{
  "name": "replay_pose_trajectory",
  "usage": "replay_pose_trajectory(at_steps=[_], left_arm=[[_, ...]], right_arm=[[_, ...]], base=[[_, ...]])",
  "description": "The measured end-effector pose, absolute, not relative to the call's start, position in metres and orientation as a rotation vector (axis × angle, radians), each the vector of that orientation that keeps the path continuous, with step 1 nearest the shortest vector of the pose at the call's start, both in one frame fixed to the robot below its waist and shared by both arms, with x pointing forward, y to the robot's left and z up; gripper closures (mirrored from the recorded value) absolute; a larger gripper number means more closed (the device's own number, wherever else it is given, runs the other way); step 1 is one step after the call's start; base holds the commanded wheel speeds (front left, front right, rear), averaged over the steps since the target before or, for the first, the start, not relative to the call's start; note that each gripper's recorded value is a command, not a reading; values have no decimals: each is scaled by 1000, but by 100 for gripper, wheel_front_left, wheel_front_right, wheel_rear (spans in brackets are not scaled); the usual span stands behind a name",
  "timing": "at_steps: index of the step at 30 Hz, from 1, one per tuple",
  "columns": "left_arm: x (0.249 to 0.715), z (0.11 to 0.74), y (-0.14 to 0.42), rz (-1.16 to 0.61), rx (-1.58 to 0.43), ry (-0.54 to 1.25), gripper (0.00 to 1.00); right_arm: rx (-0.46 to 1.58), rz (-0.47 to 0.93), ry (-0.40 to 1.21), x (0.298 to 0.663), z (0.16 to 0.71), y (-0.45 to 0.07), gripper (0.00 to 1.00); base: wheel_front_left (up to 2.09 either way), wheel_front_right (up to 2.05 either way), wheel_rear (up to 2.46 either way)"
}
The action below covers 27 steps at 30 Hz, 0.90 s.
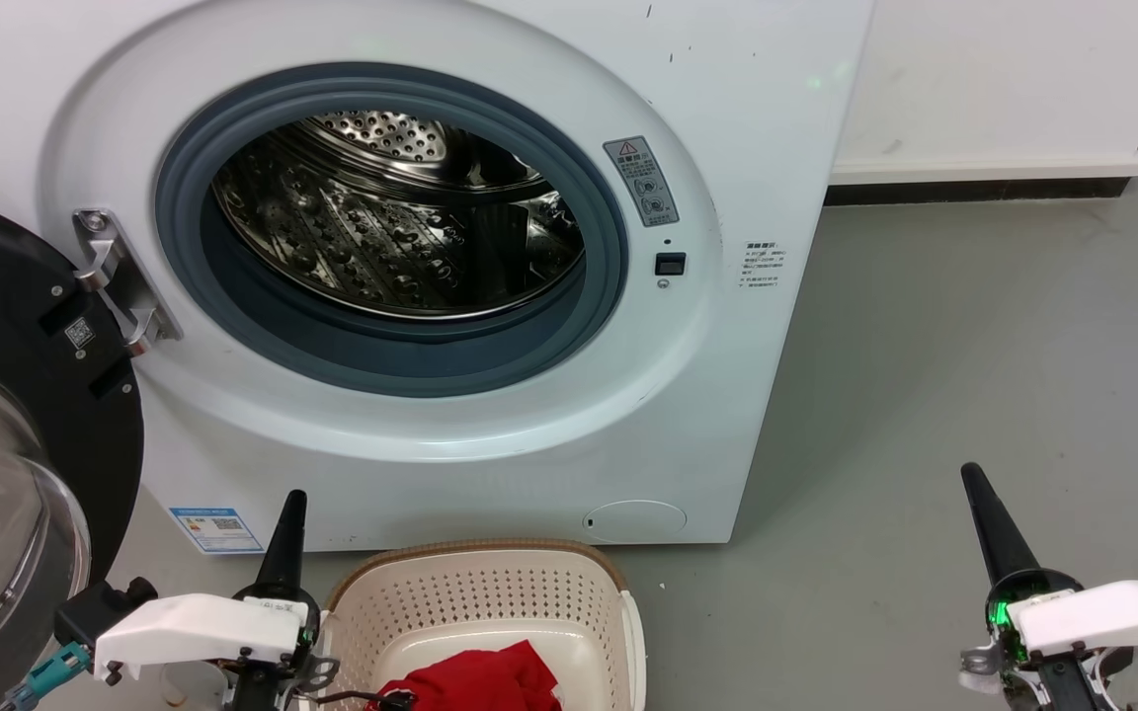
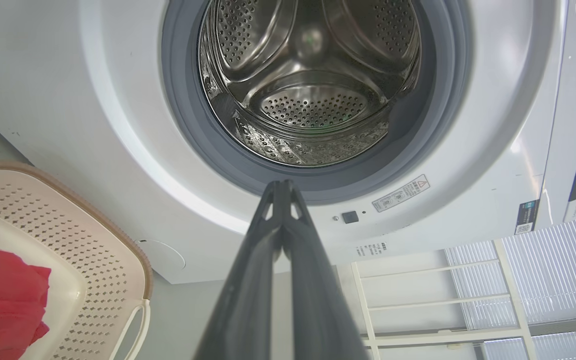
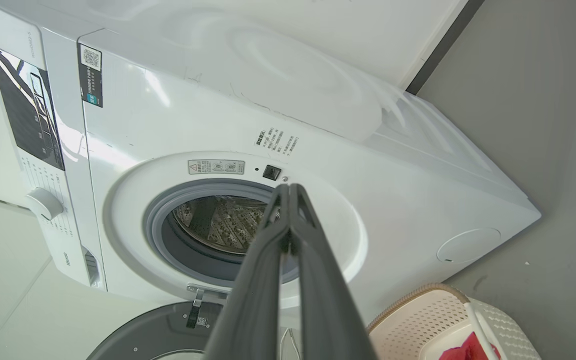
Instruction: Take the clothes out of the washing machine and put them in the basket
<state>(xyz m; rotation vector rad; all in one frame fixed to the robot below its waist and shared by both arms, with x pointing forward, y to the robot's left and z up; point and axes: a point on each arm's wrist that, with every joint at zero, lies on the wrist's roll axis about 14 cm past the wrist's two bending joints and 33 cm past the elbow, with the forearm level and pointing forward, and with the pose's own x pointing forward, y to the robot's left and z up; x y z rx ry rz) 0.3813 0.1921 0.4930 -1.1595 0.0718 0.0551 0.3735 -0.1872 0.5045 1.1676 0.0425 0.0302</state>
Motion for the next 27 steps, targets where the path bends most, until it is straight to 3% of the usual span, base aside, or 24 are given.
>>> replay_pose_trajectory(at_steps=[27], left_arm=[[385, 498, 197, 31, -1429, 41, 100]], right_arm=[[1428, 5, 21, 383, 505, -196, 100]], base=[[0, 0, 0]])
